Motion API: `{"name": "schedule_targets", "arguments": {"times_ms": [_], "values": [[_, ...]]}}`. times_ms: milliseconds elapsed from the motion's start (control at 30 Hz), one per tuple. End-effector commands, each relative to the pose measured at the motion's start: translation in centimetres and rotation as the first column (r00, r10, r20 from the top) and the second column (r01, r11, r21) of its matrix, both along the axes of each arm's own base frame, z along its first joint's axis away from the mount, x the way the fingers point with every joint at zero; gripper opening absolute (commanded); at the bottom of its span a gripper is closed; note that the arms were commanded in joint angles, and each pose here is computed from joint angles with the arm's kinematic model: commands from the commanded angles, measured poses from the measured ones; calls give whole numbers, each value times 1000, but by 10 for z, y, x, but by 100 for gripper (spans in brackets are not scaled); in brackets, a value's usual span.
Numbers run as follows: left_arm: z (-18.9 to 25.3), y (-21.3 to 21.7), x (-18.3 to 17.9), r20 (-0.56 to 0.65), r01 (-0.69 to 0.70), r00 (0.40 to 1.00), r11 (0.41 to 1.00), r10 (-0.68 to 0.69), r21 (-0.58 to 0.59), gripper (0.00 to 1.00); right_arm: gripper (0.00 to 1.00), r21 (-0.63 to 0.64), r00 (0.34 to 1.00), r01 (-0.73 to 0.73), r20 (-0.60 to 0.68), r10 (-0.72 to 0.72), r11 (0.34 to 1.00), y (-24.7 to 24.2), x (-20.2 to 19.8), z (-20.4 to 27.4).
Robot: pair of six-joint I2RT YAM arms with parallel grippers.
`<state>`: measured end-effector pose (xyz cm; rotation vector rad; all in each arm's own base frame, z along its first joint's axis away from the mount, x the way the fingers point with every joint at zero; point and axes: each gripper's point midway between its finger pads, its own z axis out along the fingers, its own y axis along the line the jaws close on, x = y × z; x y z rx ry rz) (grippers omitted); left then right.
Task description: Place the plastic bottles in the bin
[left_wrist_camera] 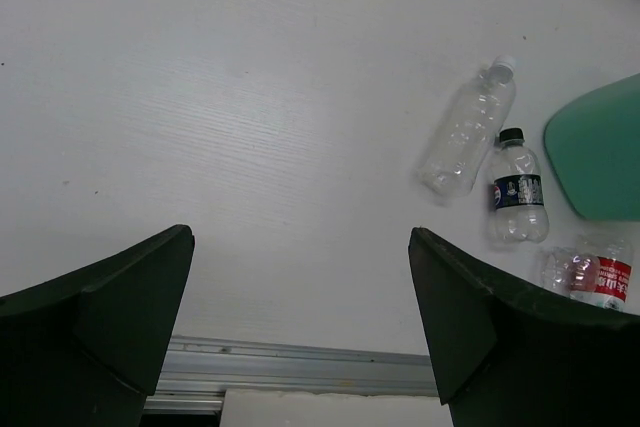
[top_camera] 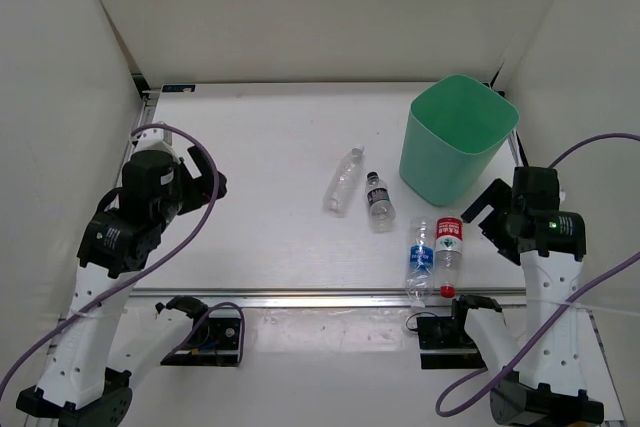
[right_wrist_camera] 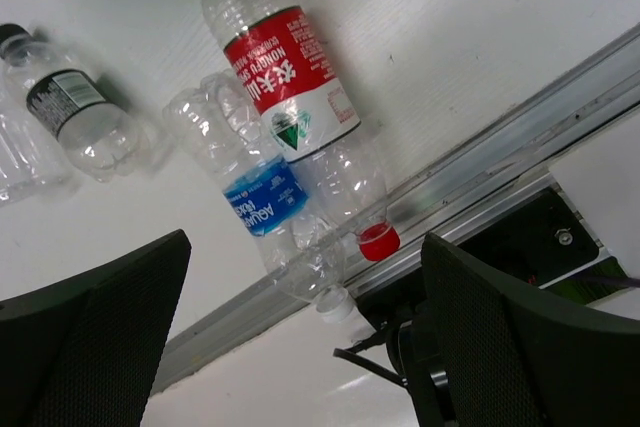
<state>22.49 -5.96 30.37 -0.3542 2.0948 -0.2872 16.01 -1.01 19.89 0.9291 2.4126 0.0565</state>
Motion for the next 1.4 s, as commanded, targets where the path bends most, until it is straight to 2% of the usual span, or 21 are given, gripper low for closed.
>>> {"name": "schedule_targets", "arguments": {"times_ms": [0,67,200,300,467,567,700,967,1133,1233,1367], "values": [[1,1,-3,9,-13,1000,1000,14,-14,100,100,40,994,-78,-79,81,996,12,-12,-11],[3,2,-5,17,-13,1000,1000,14,-17,100,100,47,988,-89,-124,94,995,14,-19,-18],[-1,2,-4,23,-9,1000,1000,9,-11,100,100,75,984,-124,-119,132,990,22,-15,-14],[-1,1,-4,31,-1,1000,1000,1,-19,100,100,123,966,-125,-211,149,984,27,-15,-27],[-2,-1,-3,33,18,999,1000,-17,-9,100,100,222,979,-139,-117,167,965,47,3,-38],[-6,0,-3,17,10,1000,1000,-10,2,100,100,278,975,-82,-175,135,957,55,-2,-61],[-8,1,-4,8,10,1000,1000,-10,5,100,100,237,977,-2,-209,53,972,45,-2,-85],[-19,-3,-8,-33,29,999,1000,-30,-6,100,100,54,962,92,-262,-75,994,10,9,-104],[-22,-3,-11,-52,19,998,1000,-20,-16,100,100,30,958,88,-277,-77,996,5,23,-112],[-22,-3,-11,-53,13,998,1000,-14,-25,100,100,19,940,92,-330,-81,996,4,19,-125],[-29,-7,-13,-83,23,996,999,-26,-34,100,100,28,942,99,-324,-85,995,3,27,-134]]}}
